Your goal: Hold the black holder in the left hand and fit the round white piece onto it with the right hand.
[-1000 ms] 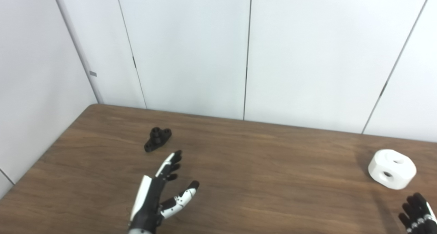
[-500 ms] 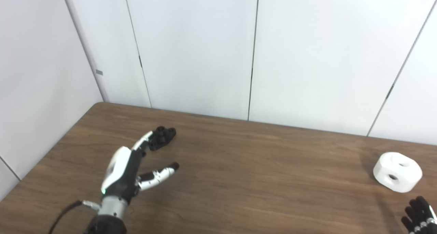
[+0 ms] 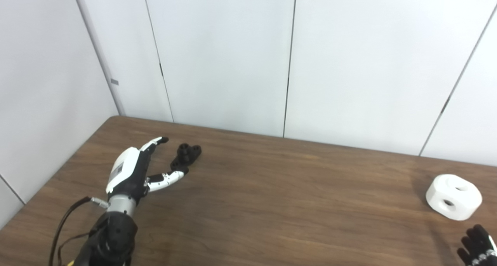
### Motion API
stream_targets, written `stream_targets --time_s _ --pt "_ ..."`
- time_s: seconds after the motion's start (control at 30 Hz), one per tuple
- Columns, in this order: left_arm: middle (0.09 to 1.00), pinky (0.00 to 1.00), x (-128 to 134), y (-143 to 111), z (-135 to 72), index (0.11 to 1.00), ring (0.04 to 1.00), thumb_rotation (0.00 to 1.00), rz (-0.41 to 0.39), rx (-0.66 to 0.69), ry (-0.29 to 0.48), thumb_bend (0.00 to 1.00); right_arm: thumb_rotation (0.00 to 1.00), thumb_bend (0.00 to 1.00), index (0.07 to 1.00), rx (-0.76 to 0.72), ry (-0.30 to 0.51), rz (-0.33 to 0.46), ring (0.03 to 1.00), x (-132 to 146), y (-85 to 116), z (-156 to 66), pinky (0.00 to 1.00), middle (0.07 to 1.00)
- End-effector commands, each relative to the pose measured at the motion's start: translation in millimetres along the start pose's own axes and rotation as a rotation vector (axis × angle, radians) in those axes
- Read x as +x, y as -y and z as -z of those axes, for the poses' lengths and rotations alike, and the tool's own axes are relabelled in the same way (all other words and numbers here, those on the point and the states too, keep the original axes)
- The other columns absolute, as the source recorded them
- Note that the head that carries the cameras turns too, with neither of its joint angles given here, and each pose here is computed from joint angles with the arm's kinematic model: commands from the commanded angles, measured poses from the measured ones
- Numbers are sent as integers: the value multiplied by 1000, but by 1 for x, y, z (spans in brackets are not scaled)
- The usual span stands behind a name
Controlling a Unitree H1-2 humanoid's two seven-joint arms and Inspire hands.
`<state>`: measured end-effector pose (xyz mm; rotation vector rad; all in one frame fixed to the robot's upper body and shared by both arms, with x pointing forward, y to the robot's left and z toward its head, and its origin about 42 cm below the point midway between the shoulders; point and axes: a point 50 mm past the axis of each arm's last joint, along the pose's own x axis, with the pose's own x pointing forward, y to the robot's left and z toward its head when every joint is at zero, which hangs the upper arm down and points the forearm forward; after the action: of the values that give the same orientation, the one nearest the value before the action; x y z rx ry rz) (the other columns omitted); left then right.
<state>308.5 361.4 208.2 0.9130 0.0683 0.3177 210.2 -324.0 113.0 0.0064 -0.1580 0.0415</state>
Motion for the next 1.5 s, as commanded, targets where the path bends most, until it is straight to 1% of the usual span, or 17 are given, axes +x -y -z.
stream_targets --time_s 0.0,0.2,0.3,0.47,0.57,0.6,0.7,0.77,0.87,1.13,1.27,1.47 --pt "906 808 15 -15 -12 866 915 396 -75 64 65 793 1000 734 983 42 -93 10 1000 -22 -4 23 1000 1000" --pt "895 838 31 -6 -7 852 931 418 -58 129 48 809 1000 730 981 39 -92 12 1000 -24 -4 22 1000 1000" --pt "898 848 39 -1 -4 842 934 423 -46 145 28 828 1000 722 984 44 -91 13 1000 -25 -4 21 1000 1000" --pt "908 845 51 8 -2 852 941 427 17 170 -5 811 1000 717 981 46 -88 14 1000 -26 -5 20 1000 1000" --pt "899 835 57 12 0 846 927 428 36 196 -20 816 1000 706 981 45 -87 11 1000 -26 -5 19 1000 1000" --pt "893 862 59 14 1 843 925 434 38 203 -25 822 1000 703 981 44 -87 12 1000 -26 -5 19 1000 1000" --pt "887 963 65 18 3 830 937 438 31 211 -39 840 1000 708 975 42 -89 13 1000 -27 -5 19 1000 1000" --pt "883 964 69 21 4 824 934 441 22 220 -42 844 1000 709 977 42 -90 12 1000 -28 -5 19 1000 1000" --pt "885 932 73 24 3 825 931 450 10 225 -47 849 1000 708 979 40 -90 13 1000 -28 -5 19 1000 1000" --pt "899 948 82 26 1 815 930 439 0 226 -68 823 1000 707 981 46 -87 16 1000 -29 -6 18 1000 1000" --pt "906 961 85 24 2 812 940 423 -5 222 -80 812 1000 723 979 43 -94 17 1000 -29 -6 17 1000 1000" --pt "894 942 89 23 3 799 936 426 -13 215 -82 807 1000 721 971 47 -90 11 1000 -29 -5 19 1000 998"
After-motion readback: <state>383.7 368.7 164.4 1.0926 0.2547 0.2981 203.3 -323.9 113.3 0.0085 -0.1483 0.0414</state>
